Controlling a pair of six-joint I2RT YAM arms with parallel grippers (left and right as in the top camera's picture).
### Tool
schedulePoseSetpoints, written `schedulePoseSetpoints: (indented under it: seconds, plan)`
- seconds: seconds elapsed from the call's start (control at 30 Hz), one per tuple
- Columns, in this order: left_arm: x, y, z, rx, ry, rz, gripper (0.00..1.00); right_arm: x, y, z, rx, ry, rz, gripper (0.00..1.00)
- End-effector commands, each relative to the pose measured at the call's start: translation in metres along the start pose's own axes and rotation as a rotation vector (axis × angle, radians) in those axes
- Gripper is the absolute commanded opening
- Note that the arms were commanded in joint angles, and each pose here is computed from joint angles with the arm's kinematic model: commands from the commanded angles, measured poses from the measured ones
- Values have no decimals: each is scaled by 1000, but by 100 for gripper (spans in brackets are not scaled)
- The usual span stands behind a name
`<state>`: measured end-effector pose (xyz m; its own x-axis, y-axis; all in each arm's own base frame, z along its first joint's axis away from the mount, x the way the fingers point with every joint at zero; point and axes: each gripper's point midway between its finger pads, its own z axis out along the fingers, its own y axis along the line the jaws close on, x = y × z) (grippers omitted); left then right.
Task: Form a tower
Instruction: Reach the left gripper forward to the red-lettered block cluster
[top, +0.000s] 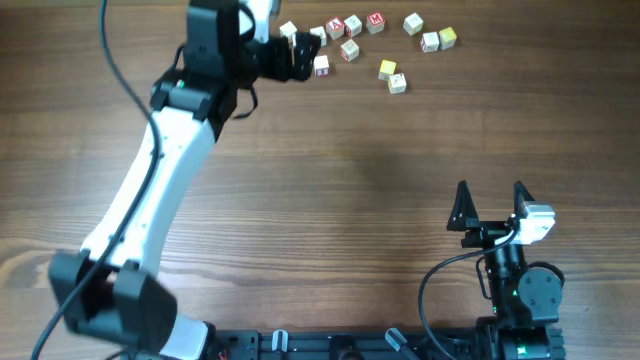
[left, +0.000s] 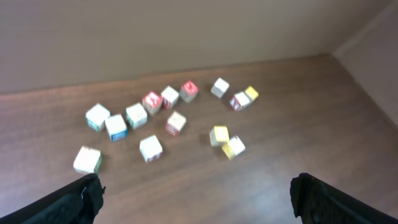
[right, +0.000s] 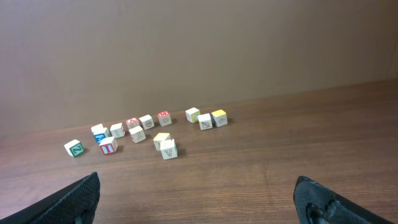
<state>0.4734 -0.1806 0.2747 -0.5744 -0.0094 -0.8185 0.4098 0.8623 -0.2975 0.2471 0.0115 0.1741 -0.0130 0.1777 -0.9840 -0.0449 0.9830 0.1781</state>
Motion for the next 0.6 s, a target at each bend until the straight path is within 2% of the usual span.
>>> schedulePoseSetpoints:
  seconds: [0.0, 0.2, 0.43, 0.57]
  plan:
    - [-24, 4, 23, 1, -35, 36, 100, 0, 0, 0, -3, -1, 7, 100]
    - [-26, 20, 66, -3, -39, 45, 100, 0, 0, 0, -3, -1, 7, 100]
    - [5, 41, 115, -9, 3, 31, 100, 0, 0, 0, -3, -1, 7, 100]
    - [27, 33, 132, 45, 55, 24, 100, 0, 0, 0, -3, -1, 7, 100]
